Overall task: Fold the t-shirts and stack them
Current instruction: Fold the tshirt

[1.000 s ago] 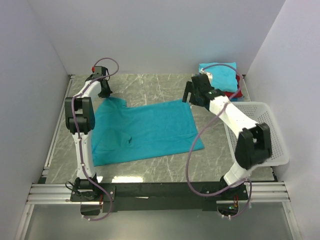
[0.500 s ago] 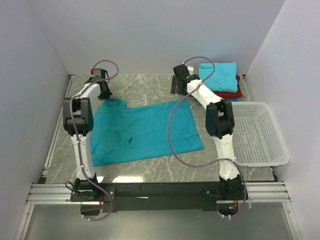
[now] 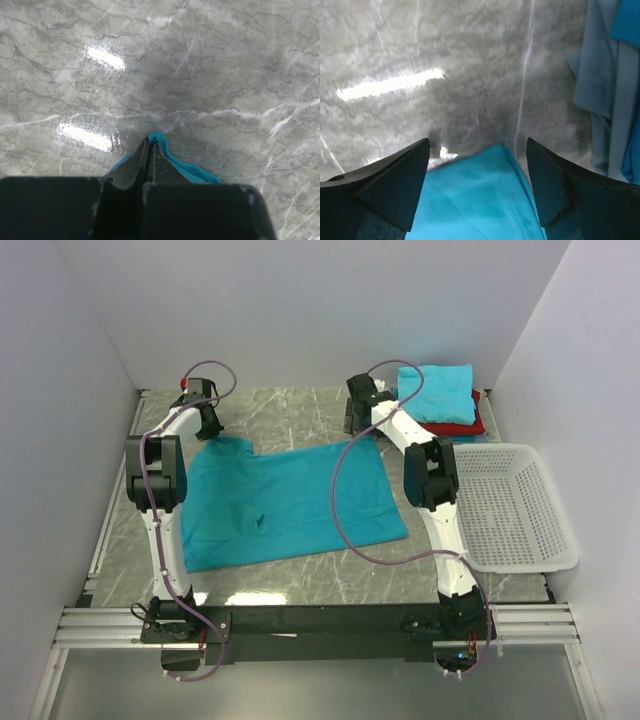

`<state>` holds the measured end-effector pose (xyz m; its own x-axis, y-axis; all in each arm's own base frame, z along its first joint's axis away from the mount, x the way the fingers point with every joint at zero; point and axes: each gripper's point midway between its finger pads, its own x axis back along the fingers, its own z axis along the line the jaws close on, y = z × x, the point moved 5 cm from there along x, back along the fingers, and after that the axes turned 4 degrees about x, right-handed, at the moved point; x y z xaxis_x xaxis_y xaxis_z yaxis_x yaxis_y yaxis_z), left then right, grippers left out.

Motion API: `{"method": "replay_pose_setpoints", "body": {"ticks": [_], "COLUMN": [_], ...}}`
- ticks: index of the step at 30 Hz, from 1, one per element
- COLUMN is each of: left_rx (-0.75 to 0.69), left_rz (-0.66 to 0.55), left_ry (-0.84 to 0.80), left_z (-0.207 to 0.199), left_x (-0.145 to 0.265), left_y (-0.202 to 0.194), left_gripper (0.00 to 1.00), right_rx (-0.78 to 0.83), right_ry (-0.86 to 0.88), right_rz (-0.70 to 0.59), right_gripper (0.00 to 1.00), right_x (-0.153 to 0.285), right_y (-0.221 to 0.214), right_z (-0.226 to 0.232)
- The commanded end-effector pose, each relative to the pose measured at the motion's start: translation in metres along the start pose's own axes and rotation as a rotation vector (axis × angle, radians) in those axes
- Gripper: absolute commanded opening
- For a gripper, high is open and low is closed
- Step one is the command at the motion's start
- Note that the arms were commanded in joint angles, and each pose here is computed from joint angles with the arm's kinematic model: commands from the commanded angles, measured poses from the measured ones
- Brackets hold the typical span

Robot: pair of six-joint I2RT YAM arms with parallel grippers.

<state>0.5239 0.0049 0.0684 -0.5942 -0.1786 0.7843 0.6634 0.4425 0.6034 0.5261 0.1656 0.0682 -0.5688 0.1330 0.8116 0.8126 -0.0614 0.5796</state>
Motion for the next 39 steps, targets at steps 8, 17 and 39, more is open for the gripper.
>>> {"method": "replay_pose_setpoints", "body": {"ticks": [8,17,39], "left_rx": [0.011,0.02,0.073], "left_rz": [-0.02,-0.027,-0.069], "left_ry": [0.05,0.041,-0.071], "left_z": [0.007,0.005,-0.007], "left_x": [0.011,0.014,0.049], "left_y": [0.005,0.008,0.021], "left_gripper": [0.0,0.01,0.0], "right_rx": [-0.041,-0.077,-0.016], "right_ry": [-0.024,0.012,0.142], "right_rz": [-0.003,0.064,-0.038], "right_gripper": [0.64,0.38,0.0], "right_x": [-0.005,-0.005,0.027], "right_y": [0.008,-0.003,0.021], "right_z": [-0.016,-0.026,-0.014]}}
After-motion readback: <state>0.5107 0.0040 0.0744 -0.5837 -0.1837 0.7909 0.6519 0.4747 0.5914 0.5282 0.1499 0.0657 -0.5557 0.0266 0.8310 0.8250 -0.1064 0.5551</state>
